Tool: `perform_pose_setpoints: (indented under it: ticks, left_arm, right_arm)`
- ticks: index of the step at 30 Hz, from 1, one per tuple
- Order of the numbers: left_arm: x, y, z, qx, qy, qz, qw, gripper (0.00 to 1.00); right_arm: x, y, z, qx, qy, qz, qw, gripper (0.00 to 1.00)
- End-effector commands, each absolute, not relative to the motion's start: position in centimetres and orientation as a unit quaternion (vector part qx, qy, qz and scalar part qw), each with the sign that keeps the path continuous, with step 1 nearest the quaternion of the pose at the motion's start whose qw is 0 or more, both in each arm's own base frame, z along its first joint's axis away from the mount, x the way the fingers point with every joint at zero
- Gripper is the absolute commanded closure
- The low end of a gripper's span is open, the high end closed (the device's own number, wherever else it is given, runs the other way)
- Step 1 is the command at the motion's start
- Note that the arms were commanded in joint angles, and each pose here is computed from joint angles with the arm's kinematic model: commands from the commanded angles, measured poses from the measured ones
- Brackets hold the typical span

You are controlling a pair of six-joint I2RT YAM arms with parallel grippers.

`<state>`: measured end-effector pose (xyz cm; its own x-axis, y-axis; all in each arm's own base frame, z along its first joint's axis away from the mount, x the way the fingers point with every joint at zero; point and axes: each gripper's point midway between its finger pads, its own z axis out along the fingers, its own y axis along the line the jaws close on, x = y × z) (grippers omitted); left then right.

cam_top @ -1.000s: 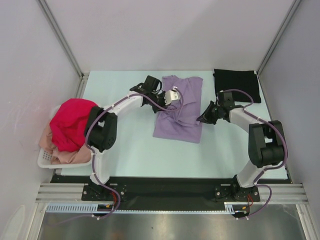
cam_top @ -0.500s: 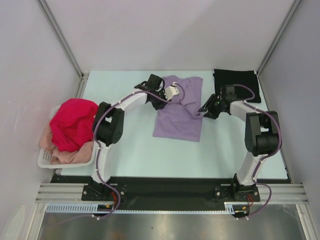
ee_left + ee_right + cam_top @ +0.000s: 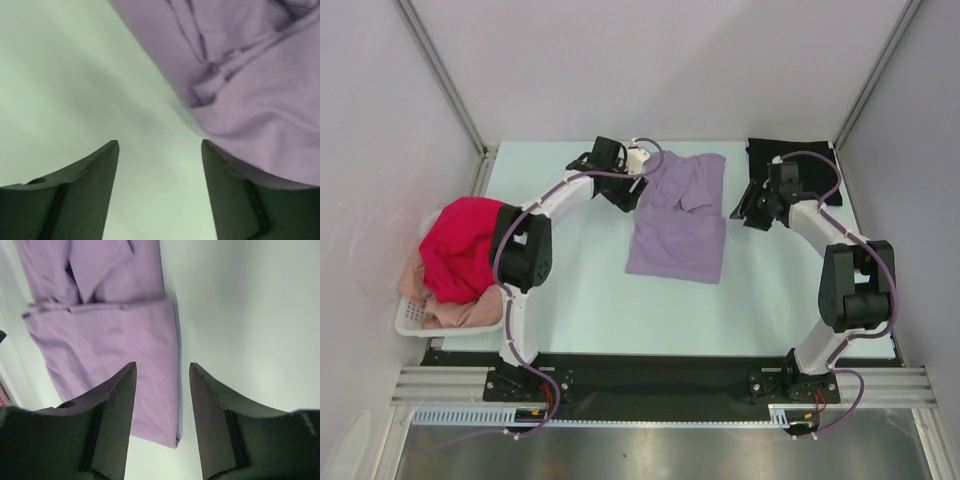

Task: Fold and stack the t-shirts
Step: Fold the tshirt

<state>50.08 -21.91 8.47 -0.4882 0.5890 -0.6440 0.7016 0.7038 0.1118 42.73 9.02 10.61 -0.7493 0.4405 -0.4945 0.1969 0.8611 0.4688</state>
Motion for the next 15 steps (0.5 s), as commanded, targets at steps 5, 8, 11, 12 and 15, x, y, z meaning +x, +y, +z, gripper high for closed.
perform_pose_setpoints:
  ticks: [5,8,11,12,15]
  left_arm:
    - [47.8,-25.9,9.8,0.311,0.863,-0.195,0.347,0.27]
    - [49.2,-26.2,8.7,0.304,0.866,-0.188,0.349,0.35]
    - [49.7,-26.6,7.6,0.301,0.869,-0.193,0.342,0.44]
    - [49.7,-26.8,7.2,0.301,0.870,-0.196,0.338,0.46]
    - [49.8,-27.0,6.6,0.293,0.873,-0.202,0.334,0.54]
  right_arm:
    - [40.4,11.1,7.6,0.152,0.929,0.208,0.266,0.48]
    - [41.9,11.6,6.6,0.152,0.928,0.214,0.264,0.50]
    - [43.3,11.7,5.5,0.159,0.927,0.214,0.265,0.55]
    - [43.9,11.8,5.2,0.159,0.926,0.216,0.267,0.56]
    - [45.1,12.6,4.4,0.154,0.924,0.230,0.262,0.64]
